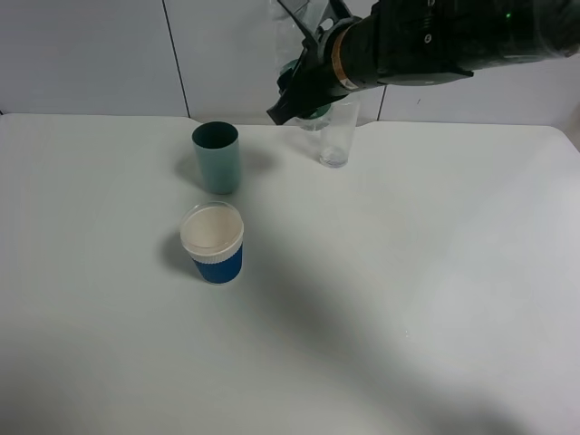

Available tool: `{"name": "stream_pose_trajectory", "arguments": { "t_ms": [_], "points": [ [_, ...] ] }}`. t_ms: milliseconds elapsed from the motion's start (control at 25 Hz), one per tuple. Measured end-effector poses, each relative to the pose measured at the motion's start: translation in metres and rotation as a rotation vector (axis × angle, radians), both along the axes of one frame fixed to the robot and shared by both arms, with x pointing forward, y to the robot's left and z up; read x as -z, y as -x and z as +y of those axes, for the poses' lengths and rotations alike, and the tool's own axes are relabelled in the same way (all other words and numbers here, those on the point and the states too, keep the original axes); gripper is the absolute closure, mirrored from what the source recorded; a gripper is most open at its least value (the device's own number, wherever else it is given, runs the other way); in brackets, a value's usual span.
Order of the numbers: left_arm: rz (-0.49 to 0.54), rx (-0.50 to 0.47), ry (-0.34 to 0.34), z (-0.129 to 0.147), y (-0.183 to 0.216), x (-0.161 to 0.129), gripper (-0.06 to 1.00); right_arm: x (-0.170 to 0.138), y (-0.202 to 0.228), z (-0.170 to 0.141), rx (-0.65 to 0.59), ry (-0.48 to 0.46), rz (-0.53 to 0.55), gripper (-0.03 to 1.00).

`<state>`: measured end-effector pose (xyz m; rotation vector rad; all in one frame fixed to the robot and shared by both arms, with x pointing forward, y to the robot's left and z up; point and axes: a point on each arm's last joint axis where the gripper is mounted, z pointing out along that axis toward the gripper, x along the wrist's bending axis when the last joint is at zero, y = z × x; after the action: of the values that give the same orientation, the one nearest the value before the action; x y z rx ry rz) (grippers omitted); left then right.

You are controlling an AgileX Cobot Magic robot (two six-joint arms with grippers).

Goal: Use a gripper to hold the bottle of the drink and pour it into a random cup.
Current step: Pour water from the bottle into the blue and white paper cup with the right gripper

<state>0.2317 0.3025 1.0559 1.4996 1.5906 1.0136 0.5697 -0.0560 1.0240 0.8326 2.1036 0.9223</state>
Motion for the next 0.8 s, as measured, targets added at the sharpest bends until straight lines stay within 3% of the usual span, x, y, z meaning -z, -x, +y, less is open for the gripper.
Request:
{"name": "stream_pose_trajectory", "arguments": {
  "t_ms": [360,800],
  "points": [
    [0.000,0.000,0.000,0.000,0.000,0.000,-0.04,0.001,0.008,0.009,-0.119,0.314,-0.145,0.41],
    [0.000,0.000,0.000,0.000,0.000,0.000,-0.04,0.000,0.013,0.017,-0.240,0.473,-0.225,0.41]
  ]
}}
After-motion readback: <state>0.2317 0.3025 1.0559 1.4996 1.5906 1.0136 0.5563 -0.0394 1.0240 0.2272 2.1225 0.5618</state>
